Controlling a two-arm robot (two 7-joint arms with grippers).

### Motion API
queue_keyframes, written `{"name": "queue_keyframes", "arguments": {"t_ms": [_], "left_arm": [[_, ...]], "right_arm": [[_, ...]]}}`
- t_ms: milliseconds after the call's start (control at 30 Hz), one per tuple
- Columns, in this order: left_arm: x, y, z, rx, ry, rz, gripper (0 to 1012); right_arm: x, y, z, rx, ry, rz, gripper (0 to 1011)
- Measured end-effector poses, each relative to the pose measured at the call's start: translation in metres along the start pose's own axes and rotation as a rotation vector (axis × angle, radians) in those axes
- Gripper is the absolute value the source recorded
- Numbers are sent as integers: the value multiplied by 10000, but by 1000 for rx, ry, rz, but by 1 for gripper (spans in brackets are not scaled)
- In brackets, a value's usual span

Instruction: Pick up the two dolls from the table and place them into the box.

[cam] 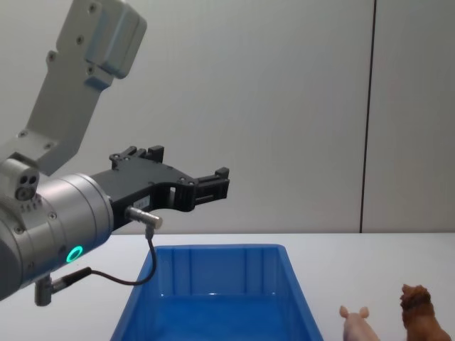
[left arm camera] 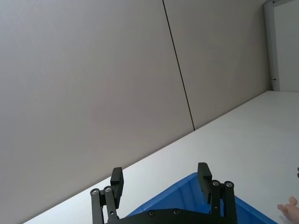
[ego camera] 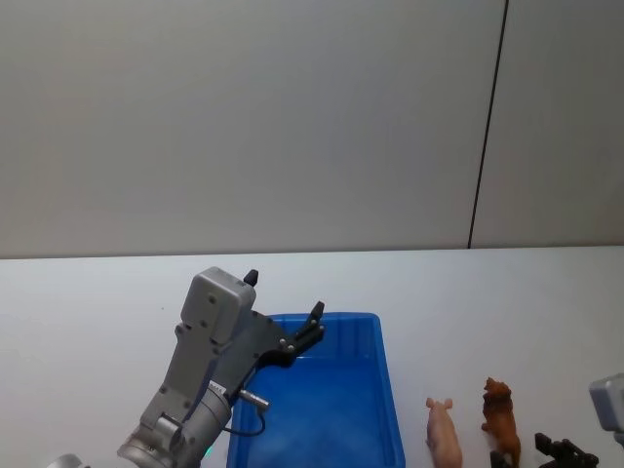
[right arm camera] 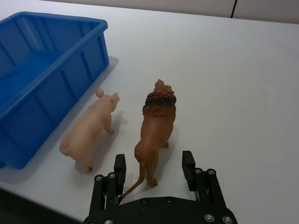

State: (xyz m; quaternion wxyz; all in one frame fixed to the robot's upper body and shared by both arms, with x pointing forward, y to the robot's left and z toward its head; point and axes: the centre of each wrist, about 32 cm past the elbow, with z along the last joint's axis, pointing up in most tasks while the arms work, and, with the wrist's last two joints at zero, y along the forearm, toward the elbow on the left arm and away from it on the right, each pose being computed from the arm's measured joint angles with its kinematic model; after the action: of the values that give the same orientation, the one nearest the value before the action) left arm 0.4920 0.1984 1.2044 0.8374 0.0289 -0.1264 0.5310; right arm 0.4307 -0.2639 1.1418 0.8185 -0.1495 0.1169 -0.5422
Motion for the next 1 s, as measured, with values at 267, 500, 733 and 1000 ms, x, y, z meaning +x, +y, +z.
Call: {"name": "queue_keyframes", "arguments": {"t_ms": [267,500,733,1000], "left_arm": [[0,0,0,0,0,0,1002],[0,0,0,0,0,0,1002],[0,0,0,0,0,0,1002],[0,0,0,0,0,0,1001]], "right_arm": [[16,57,-1,-3,34,0,514],[35,79,24,19,45,-9,303],[45,88,86,70,33,-25,275],[42,90,264,162,-8,-18,275]]}}
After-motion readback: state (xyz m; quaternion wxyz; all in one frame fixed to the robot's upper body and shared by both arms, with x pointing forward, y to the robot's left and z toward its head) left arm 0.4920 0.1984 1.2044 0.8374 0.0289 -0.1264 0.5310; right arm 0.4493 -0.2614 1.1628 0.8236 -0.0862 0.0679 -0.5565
